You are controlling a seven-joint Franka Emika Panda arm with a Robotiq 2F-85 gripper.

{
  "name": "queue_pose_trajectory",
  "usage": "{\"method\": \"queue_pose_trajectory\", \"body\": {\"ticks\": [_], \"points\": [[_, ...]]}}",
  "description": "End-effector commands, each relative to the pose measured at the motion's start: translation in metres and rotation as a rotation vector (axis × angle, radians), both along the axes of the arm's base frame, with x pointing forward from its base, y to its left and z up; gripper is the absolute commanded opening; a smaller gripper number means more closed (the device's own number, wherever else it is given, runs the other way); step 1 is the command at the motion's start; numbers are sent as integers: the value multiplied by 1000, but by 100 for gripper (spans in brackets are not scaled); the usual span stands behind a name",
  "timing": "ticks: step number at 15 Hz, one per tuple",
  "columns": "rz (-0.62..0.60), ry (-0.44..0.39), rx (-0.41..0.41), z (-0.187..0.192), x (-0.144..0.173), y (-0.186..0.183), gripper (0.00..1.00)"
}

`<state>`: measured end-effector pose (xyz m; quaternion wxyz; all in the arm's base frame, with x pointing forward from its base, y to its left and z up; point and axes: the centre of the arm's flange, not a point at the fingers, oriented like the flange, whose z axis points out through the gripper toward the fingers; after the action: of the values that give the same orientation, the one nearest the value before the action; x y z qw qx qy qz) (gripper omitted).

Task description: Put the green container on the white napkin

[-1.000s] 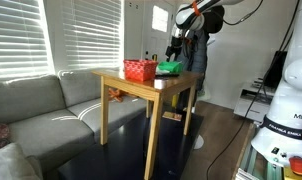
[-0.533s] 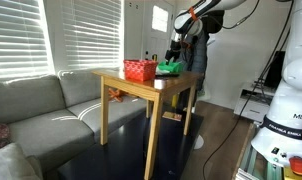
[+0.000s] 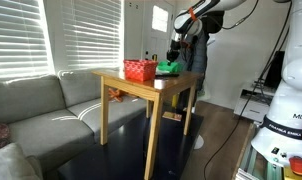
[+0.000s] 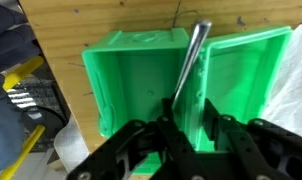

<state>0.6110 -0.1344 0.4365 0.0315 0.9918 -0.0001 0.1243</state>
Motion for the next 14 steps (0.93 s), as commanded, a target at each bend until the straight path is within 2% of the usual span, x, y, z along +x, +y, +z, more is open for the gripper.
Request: {"method": "queue_pose_trajectory", "body": {"ticks": [1, 2, 6, 9, 10, 12, 14], "points": [[18, -32, 3, 8, 6, -4, 33], [19, -42, -1, 12, 7, -5, 46], [21, -69, -14, 17, 12, -6, 73], [28, -77, -7, 13, 16, -3, 77], [30, -77, -3, 12, 17, -2, 77], [33, -70, 0, 8, 19, 1, 65], [37, -62, 2, 4, 20, 3, 44]]}}
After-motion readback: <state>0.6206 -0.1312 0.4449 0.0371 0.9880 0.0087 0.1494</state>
